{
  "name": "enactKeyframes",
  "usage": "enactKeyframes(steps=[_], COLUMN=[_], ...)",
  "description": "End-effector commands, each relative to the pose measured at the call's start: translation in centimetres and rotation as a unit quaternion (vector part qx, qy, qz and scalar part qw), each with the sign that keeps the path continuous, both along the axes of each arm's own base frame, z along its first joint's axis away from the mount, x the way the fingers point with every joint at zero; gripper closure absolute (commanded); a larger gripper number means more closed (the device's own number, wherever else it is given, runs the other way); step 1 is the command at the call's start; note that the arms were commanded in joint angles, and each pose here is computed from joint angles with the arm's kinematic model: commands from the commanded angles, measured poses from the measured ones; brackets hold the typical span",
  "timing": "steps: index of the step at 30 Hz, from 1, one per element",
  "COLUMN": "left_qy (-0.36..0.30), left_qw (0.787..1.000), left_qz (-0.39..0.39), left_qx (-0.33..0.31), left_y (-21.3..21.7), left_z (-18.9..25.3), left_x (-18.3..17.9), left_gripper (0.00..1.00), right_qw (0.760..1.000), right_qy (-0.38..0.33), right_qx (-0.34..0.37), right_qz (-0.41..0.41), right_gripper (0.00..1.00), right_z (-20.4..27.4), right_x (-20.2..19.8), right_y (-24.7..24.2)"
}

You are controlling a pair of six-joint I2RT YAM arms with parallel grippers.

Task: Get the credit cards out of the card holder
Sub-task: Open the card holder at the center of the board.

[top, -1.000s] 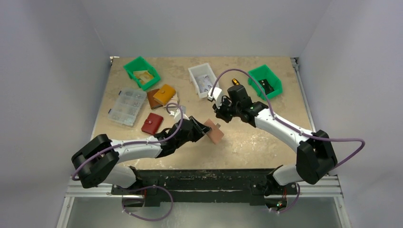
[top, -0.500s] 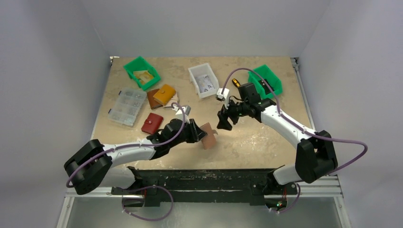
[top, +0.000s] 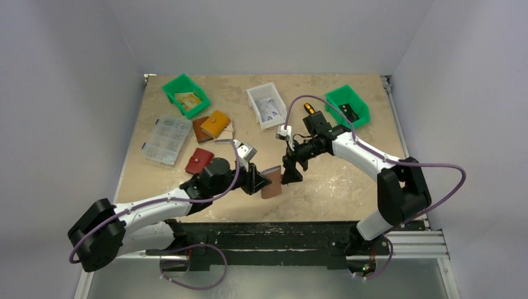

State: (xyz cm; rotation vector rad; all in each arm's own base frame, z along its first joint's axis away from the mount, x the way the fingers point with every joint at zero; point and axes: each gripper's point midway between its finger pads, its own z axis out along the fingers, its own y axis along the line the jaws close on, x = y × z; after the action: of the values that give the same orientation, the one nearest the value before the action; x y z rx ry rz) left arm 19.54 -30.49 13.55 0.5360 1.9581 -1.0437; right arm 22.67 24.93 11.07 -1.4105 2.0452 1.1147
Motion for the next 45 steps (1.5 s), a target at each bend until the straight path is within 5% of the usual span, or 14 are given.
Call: enactKeyframes(steps=[1, 14, 21, 24, 27, 29, 35, 38, 45], left_qy=[-0.103, -0.121, -0.126, -0.127, -0.124, -0.124, -0.078, -0.055, -0.004], left_qw=[0.99, 0.973, 0.969, 0.97, 0.976, 0.982, 0.983, 0.959, 0.963], left_qz=[-0.076, -0.17, -0.181, -0.177, -0.148, -0.106, 0.155, 0.266, 0.243], left_qx=[-0.053, -0.098, -0.109, -0.11, -0.101, -0.09, -0.064, -0.083, -0.115], left_y=[-0.1, -0.9, -1.6, -1.7, -1.4, -0.8, 5.5, 9.4, 8.5], left_z=[3.9, 6.3, 6.9, 7.1, 6.9, 6.8, 6.2, 7.0, 8.1], left_x=[-2.1, -5.5, -5.4, -5.1, -4.2, -2.9, 2.6, 3.5, 2.2], left_gripper=[1.0, 1.0, 1.0, 0.99, 0.87, 0.77, 0.04, 0.0, 0.0], right_qw=[0.997, 0.981, 0.971, 0.968, 0.964, 0.966, 0.989, 0.993, 0.972], right_qy=[-0.041, -0.059, -0.039, -0.029, -0.031, -0.036, -0.102, -0.117, -0.157], right_qx=[0.043, 0.108, 0.13, 0.132, 0.136, 0.129, 0.058, 0.01, -0.082], right_qz=[0.055, 0.149, 0.195, 0.212, 0.228, 0.221, 0.09, -0.009, -0.151], right_gripper=[0.09, 0.2, 0.46, 0.78, 1.0, 1.0, 1.0, 1.0, 1.0], right_z=[3.4, 5.6, 6.2, 6.3, 6.5, 6.8, 6.1, 5.5, 6.8], right_x=[-1.0, -4.4, -6.4, -7.0, -7.3, -7.1, -1.8, 1.3, 4.3], right_y=[0.5, 0.7, 0.6, 0.6, 0.4, 0.4, 0.5, -0.9, -4.6])
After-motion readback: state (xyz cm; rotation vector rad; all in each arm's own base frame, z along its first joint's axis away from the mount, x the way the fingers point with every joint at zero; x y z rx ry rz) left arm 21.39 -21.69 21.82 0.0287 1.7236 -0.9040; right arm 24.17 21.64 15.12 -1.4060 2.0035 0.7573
